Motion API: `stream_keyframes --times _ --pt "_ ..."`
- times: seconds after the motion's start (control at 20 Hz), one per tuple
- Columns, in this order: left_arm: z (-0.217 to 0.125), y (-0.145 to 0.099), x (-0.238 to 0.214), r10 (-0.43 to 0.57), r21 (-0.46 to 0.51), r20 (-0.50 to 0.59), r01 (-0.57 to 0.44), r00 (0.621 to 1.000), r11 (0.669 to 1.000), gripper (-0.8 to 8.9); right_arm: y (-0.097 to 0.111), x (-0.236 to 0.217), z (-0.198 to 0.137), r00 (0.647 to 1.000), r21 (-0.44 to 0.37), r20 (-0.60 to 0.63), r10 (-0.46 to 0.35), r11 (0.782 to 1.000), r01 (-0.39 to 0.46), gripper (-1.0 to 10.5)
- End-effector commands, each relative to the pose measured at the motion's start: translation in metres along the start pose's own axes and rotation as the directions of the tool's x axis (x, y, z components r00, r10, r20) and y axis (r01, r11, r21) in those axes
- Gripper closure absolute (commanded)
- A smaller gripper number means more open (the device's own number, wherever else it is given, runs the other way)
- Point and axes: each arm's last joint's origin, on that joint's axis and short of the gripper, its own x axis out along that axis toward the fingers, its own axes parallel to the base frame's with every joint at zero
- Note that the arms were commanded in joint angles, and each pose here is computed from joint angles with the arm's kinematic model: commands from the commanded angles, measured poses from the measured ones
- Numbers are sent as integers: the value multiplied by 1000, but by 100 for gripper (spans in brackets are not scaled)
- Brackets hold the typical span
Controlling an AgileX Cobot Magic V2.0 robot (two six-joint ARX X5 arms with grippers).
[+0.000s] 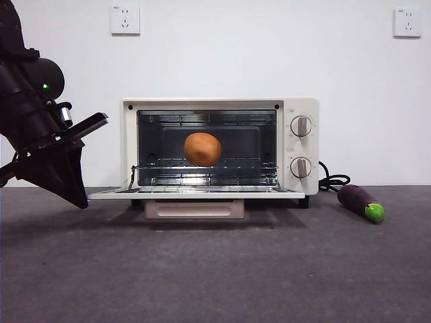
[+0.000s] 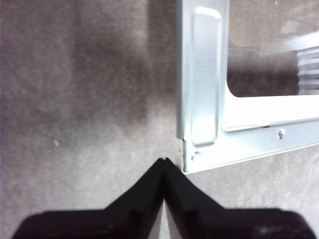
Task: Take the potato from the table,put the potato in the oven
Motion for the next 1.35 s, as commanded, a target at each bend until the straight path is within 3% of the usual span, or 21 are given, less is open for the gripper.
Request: stream_keyframes --times 0.05,0.85,1.35 --pt "-1 4 9 7 -35 -27 -8 1000 999 820 -1 1 -3 1000 -1 -21 -12 1000 12 950" --pt "4 -3 9 -150 -134 -6 147 989 980 820 -1 1 -3 1000 1 -22 -11 1000 11 949" --pt "11 15 -3 -260 -176 19 260 965 950 820 -1 1 -3 1000 9 -22 -11 1000 12 950"
